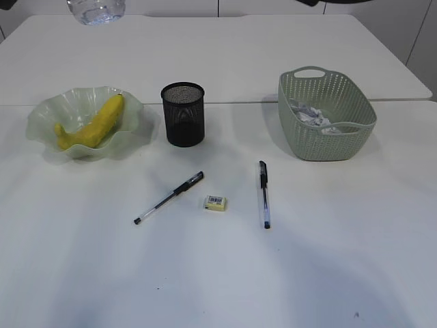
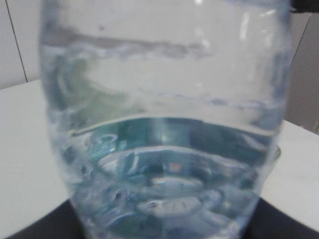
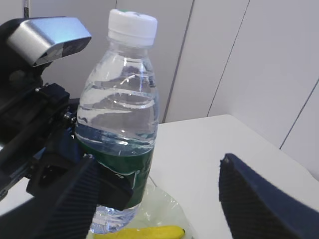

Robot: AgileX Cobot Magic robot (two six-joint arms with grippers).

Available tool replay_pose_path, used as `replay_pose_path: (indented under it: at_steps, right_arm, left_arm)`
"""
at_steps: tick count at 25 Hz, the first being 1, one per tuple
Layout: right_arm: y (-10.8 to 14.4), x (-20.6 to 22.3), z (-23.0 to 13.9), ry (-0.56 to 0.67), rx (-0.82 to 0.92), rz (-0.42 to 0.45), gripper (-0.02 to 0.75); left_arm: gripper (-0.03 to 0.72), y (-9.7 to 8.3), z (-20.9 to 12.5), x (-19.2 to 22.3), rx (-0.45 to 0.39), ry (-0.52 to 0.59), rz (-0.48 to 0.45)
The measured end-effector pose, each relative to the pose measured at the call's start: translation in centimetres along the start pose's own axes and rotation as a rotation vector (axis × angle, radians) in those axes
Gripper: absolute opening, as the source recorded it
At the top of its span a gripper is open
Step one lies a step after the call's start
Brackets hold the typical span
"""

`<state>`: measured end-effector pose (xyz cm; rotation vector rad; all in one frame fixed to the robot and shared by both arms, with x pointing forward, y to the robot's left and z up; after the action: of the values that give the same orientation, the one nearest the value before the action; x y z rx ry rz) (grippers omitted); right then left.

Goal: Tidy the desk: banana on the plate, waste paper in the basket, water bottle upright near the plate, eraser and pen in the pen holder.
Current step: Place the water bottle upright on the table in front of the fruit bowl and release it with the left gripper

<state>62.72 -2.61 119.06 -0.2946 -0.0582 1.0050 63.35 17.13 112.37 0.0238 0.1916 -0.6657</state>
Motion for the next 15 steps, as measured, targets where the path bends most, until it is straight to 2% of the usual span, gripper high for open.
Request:
replay_pose_path:
  at_steps: [5,12,15]
  right_arm:
    - [-0.1,0.0,0.0,0.001,-0.003,-0.004,0.553]
    - [-0.1,0.0,0.0,0.001,-0.003,-0.004,0.553]
    - [-0.1,0.0,0.0,0.001,-0.003,-0.004,0.553]
  left_arm:
    - [0.341,0.0,0.0,0.0,-0.006,-0.001,0.005]
    - [0.341,1.4,0.0,0.0,-0.012,-0.001,0.098]
    - [0.341,1.6,0.0,-0.1,-0.016,-0.002,0.106]
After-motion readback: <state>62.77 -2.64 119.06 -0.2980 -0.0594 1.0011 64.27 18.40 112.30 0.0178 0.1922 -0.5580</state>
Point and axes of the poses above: a point on each arm's last joint axis where the gripper is mounted, x pointing out along that axis toward the gripper, y along the wrist's bending axis when the last joint is at zero, z = x × y, the point moved 6 cm from there along x, pointing out along that axis toward the gripper, and after that the axes turned 1 degree about x, right-handed, at the moved point
